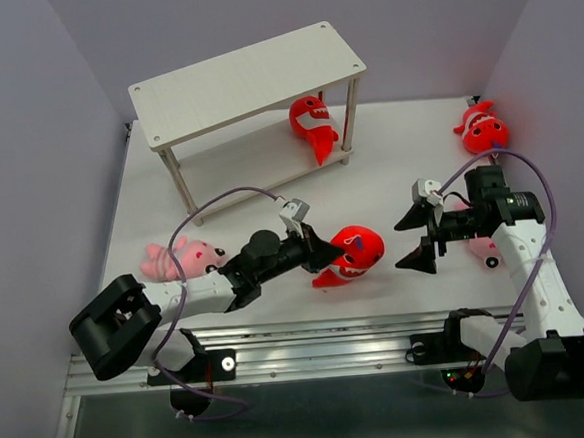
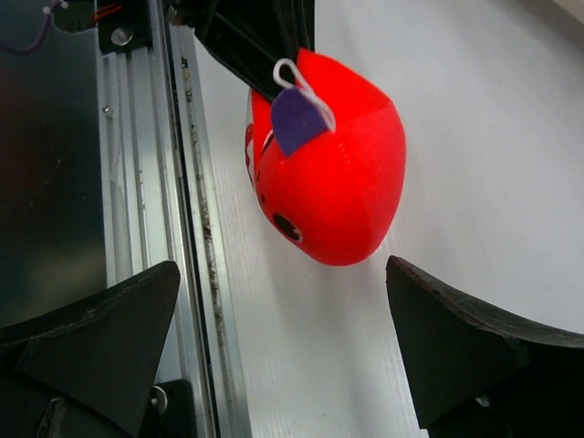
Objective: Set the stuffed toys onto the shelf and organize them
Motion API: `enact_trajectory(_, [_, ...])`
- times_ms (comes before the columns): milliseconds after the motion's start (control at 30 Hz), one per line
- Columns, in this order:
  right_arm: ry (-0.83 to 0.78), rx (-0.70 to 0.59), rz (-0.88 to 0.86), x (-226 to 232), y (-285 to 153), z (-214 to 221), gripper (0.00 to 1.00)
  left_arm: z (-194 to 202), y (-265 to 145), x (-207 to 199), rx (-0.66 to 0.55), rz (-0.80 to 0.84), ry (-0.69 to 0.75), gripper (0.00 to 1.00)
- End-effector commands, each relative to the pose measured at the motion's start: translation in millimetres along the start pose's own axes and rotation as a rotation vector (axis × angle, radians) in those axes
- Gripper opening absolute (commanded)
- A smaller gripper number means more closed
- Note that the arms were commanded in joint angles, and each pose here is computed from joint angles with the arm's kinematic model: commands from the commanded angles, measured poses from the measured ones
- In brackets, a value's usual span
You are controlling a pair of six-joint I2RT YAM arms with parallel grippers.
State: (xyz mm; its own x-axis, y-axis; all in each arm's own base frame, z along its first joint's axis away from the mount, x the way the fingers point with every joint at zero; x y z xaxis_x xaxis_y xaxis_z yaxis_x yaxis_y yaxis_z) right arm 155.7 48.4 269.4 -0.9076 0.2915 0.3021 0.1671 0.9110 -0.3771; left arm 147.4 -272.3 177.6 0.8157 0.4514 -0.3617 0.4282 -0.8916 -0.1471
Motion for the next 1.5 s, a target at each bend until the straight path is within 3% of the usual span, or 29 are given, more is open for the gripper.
enact_trajectory(0, [-0.023,-0.040,-0.052,-1.6,8.2,8.1,1.00,-28.3,-10.2,-23.3,-0.159,0.152,-0.332,0.00])
enact_trajectory(167, [-0.036,-0.043,0.021,-8.7,10.1,4.8,1.00,-37.5,-3.4,-31.4,-0.184,0.244,-0.511,0.00])
enact_trajectory(467, [-0.027,-0.040,-0.020,-13.5,25.6,2.7,0.96,-36.0,18.2,-33.2,-0.177,0.349,-0.595,0.00])
enact_trajectory(633, [0.017,0.006,-0.045,-13.0,44.2,9.9,0.69,-38.5,24.9,-30.7,-0.177,0.317,-0.571,0.00])
enact_trajectory(667, [0.025,0.019,-0.051,-12.8,47.8,12.4,0.59,-40.9,25.0,-31.3,-0.182,0.315,-0.564,0.00])
enact_trajectory(733, [0.052,0.052,-0.070,-11.7,56.3,19.6,0.49,-43.5,27.2,-30.7,-0.178,0.292,-0.541,0.01])
enact_trajectory(800, [0.073,0.067,-0.068,-12.1,58.6,22.4,0.30,-49.0,26.4,-31.7,-0.184,0.278,-0.516,0.05])
enact_trajectory(833, [0.073,0.072,-0.075,-11.3,60.5,21.8,0.23,-47.4,26.7,-29.7,-0.172,0.245,-0.511,0.09])
enact_trajectory(867, [0.077,0.072,-0.065,-12.3,60.4,20.6,0.09,-51.7,23.8,-30.5,-0.186,0.235,-0.478,0.17])
enact_trajectory(900, [0.098,0.072,-0.053,-12.3,60.1,19.4,0.04,-52.3,21.8,-30.1,-0.187,0.222,-0.463,0.20])
enact_trajectory(967, [0.095,0.067,-0.020,-14.4,58.4,12.5,0.01,-56.0,14.8,-28.1,-0.197,0.162,-0.408,0.44])
enact_trajectory(1067, [0.109,0.065,0.026,-14.9,54.5,3.1,0.01,-55.8,1.2,-23.3,-0.214,0.068,-0.337,0.72])
enact_trajectory(1200, [0.141,0.057,0.065,-17.0,52.4,-7.5,0.01,-73.4,-32.0,-25.6,-0.290,-0.009,-0.159,0.85])
enact_trajectory(1233, [0.174,0.054,0.072,-19.2,53.9,-9.7,0.01,-68.2,-35.6,-21.7,-0.255,-0.054,-0.086,0.91])
enact_trajectory(1467, [0.309,0.013,0.127,-33.1,52.8,-41.0,0.01,-55.7,-67.1,-33.3,-0.231,-0.080,0.137,0.91])
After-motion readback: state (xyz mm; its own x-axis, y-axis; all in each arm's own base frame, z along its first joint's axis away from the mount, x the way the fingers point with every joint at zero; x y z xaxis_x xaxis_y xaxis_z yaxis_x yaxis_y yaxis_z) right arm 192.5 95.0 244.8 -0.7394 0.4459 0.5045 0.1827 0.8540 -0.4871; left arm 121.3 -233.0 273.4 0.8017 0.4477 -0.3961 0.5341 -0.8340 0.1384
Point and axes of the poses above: each gripper's point midway between its finger pads, its own y axis out along the fingers, its own x axis along the line the jaws close on, z = x × y, the point moved 10 cm from there along -y, back along the fingers, and after that the axes turned 14 degrees about y, right-handed, at the moved point
